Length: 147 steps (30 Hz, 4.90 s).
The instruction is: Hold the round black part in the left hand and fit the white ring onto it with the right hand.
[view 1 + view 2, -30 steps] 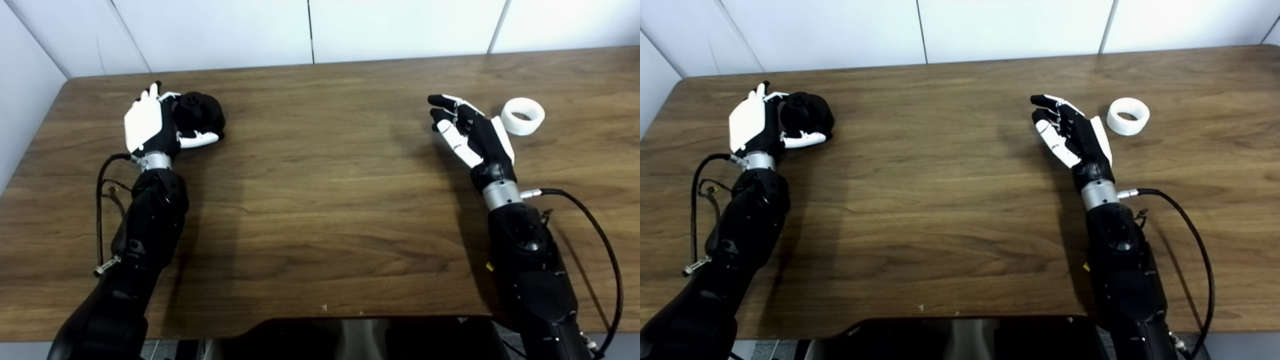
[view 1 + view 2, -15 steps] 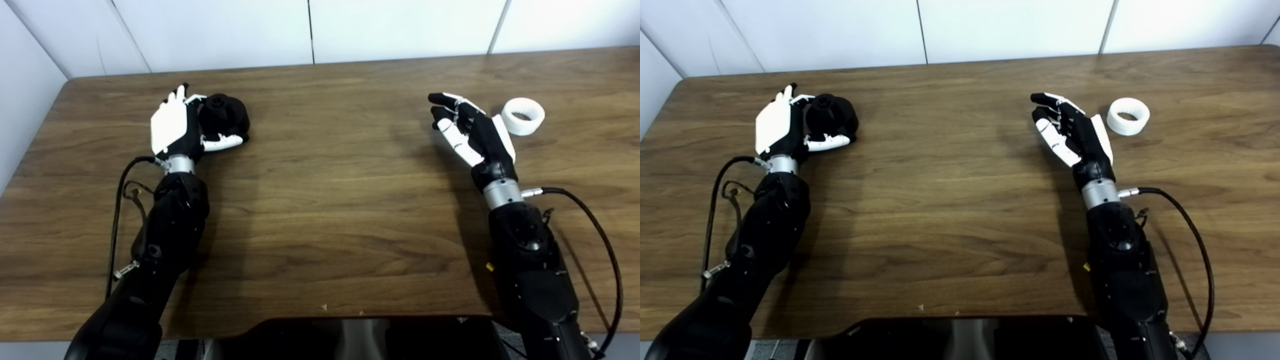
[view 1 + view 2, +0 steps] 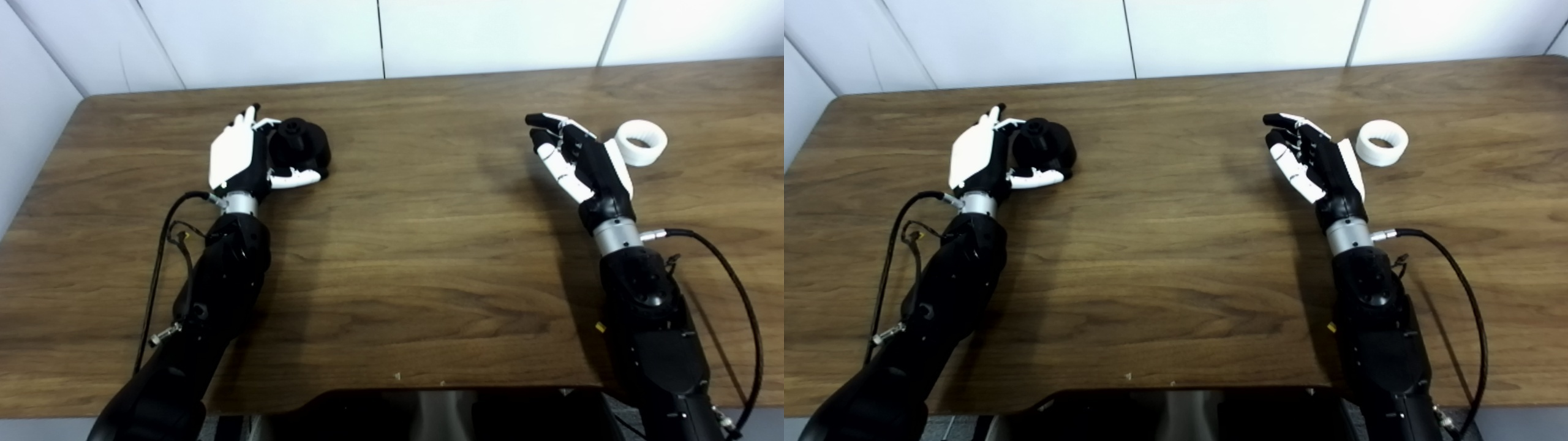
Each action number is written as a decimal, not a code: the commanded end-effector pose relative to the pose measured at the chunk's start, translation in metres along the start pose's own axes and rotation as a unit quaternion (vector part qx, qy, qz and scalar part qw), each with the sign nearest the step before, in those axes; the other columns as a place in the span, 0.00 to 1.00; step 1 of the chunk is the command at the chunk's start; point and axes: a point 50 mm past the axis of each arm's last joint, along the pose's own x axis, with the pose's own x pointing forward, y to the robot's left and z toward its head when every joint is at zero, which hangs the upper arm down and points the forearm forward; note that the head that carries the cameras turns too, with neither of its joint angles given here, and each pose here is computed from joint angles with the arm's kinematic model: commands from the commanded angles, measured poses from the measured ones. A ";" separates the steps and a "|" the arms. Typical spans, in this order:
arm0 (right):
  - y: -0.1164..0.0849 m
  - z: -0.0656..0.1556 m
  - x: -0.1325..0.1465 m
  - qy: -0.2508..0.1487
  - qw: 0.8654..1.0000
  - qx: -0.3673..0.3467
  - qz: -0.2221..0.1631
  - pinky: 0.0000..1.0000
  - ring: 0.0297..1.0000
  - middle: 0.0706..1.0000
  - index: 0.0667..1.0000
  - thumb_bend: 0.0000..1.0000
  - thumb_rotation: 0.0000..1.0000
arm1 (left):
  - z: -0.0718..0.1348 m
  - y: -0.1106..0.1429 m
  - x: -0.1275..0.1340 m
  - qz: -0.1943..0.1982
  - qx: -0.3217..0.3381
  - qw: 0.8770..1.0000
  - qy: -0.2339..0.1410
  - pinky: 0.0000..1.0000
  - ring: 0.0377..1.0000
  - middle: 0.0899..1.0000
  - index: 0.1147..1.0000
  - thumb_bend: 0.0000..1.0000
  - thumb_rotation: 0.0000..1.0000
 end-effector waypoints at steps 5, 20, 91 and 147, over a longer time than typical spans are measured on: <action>-0.007 0.022 0.011 -0.040 0.999 0.002 -0.008 0.77 0.81 0.81 0.71 0.46 0.61 | 0.010 -0.028 -0.013 -0.065 0.012 0.997 -0.039 1.00 1.00 1.00 0.66 1.00 0.42; -0.006 0.024 0.010 -0.041 0.999 0.004 -0.010 0.79 0.82 0.81 0.71 0.47 0.63 | 0.027 -0.036 -0.022 -0.092 0.028 0.991 -0.095 1.00 1.00 1.00 0.67 1.00 0.43; -0.010 0.027 0.012 -0.080 0.993 -0.089 0.019 0.79 0.83 0.82 0.74 0.47 0.57 | 0.091 -0.060 -0.084 -0.192 0.025 0.940 -0.282 1.00 1.00 1.00 0.65 1.00 0.41; -0.132 0.083 0.057 -0.015 0.824 -0.563 -0.053 0.93 0.92 0.86 0.78 0.65 0.48 | 0.054 -0.043 -0.078 -0.190 0.033 0.940 -0.281 1.00 1.00 1.00 0.66 1.00 0.44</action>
